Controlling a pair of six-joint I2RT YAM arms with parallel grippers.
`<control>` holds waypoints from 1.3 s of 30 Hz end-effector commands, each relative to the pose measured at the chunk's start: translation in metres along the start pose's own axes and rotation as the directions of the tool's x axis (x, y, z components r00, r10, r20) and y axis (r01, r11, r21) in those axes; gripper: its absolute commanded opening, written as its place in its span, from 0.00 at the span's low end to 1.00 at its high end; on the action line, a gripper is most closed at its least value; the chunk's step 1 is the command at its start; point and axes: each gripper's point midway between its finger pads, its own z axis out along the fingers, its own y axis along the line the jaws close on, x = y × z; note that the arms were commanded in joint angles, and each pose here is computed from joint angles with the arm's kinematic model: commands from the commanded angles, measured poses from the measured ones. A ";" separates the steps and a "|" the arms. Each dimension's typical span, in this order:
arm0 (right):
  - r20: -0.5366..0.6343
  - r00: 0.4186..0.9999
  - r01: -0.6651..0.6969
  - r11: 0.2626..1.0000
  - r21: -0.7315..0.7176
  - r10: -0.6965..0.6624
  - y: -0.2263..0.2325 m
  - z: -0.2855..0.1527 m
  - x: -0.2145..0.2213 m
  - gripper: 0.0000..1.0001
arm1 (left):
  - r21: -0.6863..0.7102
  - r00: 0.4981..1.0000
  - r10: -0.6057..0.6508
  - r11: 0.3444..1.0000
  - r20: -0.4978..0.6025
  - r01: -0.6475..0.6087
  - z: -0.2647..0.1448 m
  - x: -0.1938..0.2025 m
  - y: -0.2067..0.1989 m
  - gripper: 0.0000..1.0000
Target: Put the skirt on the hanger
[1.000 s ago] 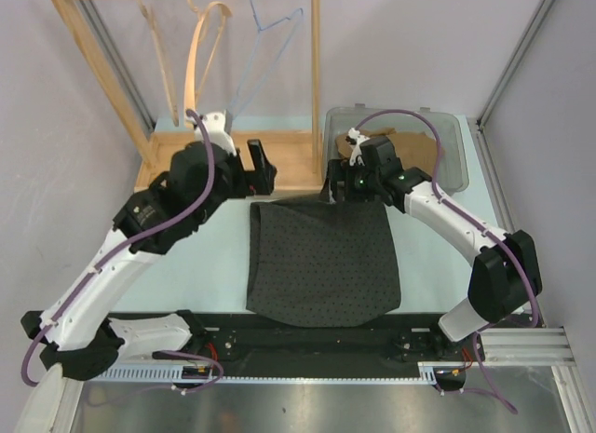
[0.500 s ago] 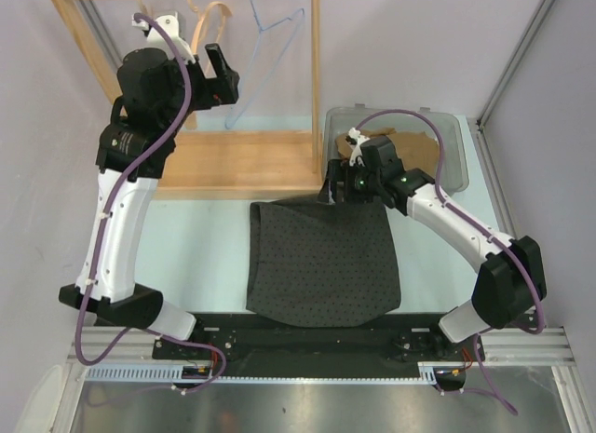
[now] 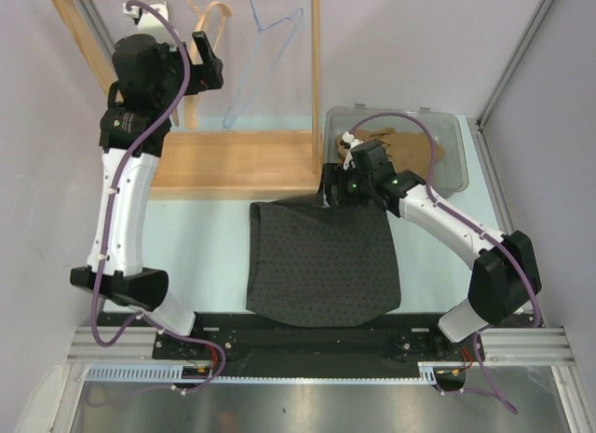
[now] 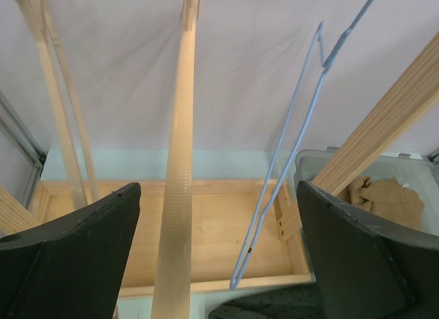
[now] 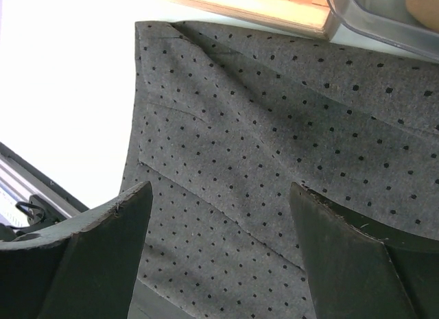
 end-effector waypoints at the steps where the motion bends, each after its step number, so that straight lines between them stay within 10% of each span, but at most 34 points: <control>1: 0.061 0.998 -0.006 1.000 -0.029 0.007 0.013 0.004 -0.021 0.85 | -0.024 1.000 0.015 1.000 -0.006 -0.015 0.015 0.002 0.013 0.98; 26: 0.020 0.999 -0.032 0.999 -0.015 0.033 0.018 0.016 -0.006 0.83 | -0.121 0.992 0.039 0.992 0.117 -0.025 -0.027 -0.035 0.041 1.00; 39: 0.005 1.000 -0.028 0.999 -0.019 0.028 0.018 0.018 -0.003 0.83 | -0.178 0.984 -0.154 0.969 0.094 0.169 -0.031 -0.026 0.110 1.00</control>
